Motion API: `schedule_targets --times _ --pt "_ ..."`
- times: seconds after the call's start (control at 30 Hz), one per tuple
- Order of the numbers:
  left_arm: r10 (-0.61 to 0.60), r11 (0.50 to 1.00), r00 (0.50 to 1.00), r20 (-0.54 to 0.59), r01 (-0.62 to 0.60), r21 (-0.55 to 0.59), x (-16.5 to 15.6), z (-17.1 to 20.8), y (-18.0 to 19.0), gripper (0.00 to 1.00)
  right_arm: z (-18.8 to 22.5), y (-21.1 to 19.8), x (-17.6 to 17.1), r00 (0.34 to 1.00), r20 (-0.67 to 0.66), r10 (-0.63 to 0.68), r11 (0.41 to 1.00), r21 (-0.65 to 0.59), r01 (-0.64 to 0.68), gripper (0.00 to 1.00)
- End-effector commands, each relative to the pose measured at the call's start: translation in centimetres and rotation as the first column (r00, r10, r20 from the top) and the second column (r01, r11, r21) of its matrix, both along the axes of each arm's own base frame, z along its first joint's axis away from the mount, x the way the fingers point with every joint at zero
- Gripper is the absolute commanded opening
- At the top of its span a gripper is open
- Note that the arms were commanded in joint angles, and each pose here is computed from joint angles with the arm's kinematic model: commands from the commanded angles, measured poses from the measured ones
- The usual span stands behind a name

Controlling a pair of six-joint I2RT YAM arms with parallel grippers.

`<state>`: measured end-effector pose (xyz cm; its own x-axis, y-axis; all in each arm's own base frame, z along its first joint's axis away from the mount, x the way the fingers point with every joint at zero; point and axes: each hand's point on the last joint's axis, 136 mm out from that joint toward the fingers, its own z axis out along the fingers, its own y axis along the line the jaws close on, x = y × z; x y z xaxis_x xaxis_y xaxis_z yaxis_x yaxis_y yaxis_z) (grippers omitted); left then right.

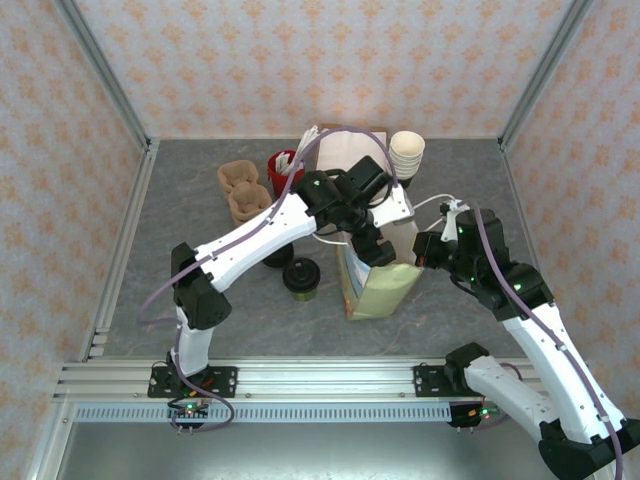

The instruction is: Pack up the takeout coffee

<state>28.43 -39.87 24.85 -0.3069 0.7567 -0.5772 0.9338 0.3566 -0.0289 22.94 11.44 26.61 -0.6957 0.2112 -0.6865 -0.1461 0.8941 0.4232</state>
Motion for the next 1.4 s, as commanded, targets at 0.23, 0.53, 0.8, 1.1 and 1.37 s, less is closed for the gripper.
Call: schedule_targets --times 0.23,0.53,0.8,1.1,1.37 --pt "0.196 0.953 0.979 0.062 -0.175 -0.246 0.6 11.1 2.0 0.92 1.8 0.1 0.8 0.998 0.038 -0.044 0.998 0.054 0.041 0.0" --pt "0.466 0.837 0.882 0.071 -0.413 -0.358 2.6 16.0 8.8 0.92 2.2 0.3 1.9 0.994 0.033 -0.102 0.989 0.111 0.098 0.0" --pt "0.707 0.666 0.704 0.069 -0.629 -0.402 2.2 15.1 17.8 0.94 1.9 -0.2 2.6 0.982 0.018 -0.189 0.972 0.143 0.185 0.0" --pt "0.816 0.558 0.572 0.089 -0.736 -0.383 -0.4 9.9 23.6 1.0 0.7 -0.9 3.3 0.952 -0.032 -0.303 0.932 0.199 0.303 0.0" --pt "0.825 0.551 0.56 0.069 -0.774 -0.312 -1.6 4.8 24.6 0.99 0.2 -0.1 3.2 0.947 -0.079 -0.31 0.912 0.256 0.32 0.03"
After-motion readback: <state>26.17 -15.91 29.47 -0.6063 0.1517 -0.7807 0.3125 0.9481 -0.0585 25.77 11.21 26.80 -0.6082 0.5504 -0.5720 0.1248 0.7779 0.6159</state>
